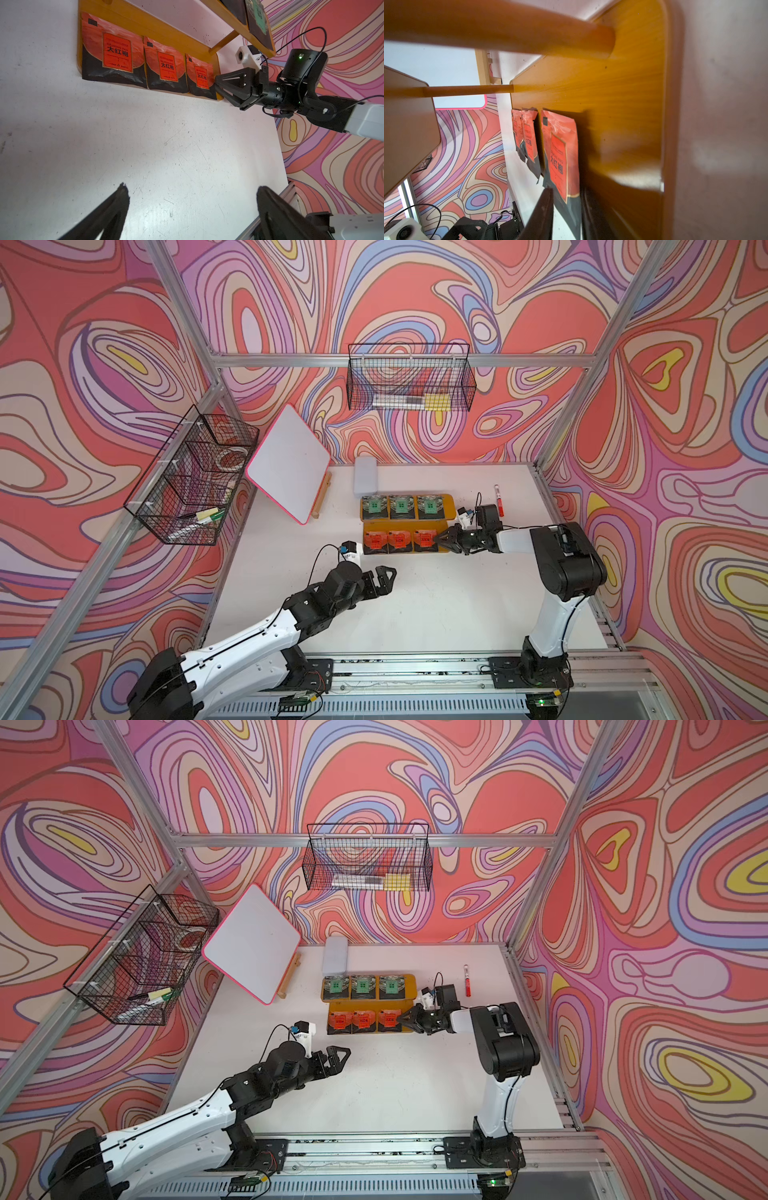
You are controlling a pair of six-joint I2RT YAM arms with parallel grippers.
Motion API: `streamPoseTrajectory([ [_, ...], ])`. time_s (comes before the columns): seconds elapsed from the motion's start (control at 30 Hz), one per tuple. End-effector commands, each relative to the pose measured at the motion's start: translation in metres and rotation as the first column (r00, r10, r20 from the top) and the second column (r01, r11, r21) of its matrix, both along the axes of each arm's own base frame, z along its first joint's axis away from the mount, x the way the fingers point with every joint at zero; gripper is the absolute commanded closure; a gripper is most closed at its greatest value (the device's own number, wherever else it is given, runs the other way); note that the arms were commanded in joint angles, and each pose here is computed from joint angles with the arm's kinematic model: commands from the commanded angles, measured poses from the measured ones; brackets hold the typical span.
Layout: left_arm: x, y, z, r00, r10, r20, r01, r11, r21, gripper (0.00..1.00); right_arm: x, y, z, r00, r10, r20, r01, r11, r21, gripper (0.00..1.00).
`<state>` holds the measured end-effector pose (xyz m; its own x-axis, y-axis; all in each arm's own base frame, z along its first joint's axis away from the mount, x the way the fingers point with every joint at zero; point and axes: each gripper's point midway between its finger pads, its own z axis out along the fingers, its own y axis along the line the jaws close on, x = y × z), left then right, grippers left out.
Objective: Place the tea bags on the shelf by color
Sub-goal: Place the tea bag on the shelf, then reset both arms
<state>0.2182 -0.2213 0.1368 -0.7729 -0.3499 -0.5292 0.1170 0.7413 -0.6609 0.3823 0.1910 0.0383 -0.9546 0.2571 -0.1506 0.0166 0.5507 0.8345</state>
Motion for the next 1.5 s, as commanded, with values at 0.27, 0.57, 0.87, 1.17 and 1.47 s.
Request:
streamPoseTrajectory([
  [0.27,0.001,0.007,-0.003,1.000,0.025,0.002,-0.025,1.000,0.012,0.01,-0.002,-0.006,0.007,0.999,-0.015,0.030,0.017,0.999,-0.045,0.73],
  [0.57,0.002,0.008,-0.002,1.000,0.028,0.007,-0.029,0.999,0.016,0.01,-0.004,-0.027,0.013,0.996,-0.079,0.045,0.083,0.994,-0.076,0.70],
  [0.87,0.008,0.021,0.011,0.996,0.039,0.082,-0.049,0.992,0.119,0.01,-0.026,-0.044,0.031,0.990,-0.105,0.093,0.116,0.985,-0.126,0.67],
  [1.17,0.025,0.052,0.070,0.931,-0.004,0.366,-0.125,0.936,0.328,0.01,-0.055,-0.083,0.083,0.940,-0.176,0.291,0.263,0.919,-0.294,0.30],
  [1.47,0.045,0.080,0.117,0.689,-0.094,0.718,-0.369,0.808,0.459,0.01,-0.075,-0.118,0.136,0.827,-0.215,0.519,0.439,0.825,-0.357,0.02],
])
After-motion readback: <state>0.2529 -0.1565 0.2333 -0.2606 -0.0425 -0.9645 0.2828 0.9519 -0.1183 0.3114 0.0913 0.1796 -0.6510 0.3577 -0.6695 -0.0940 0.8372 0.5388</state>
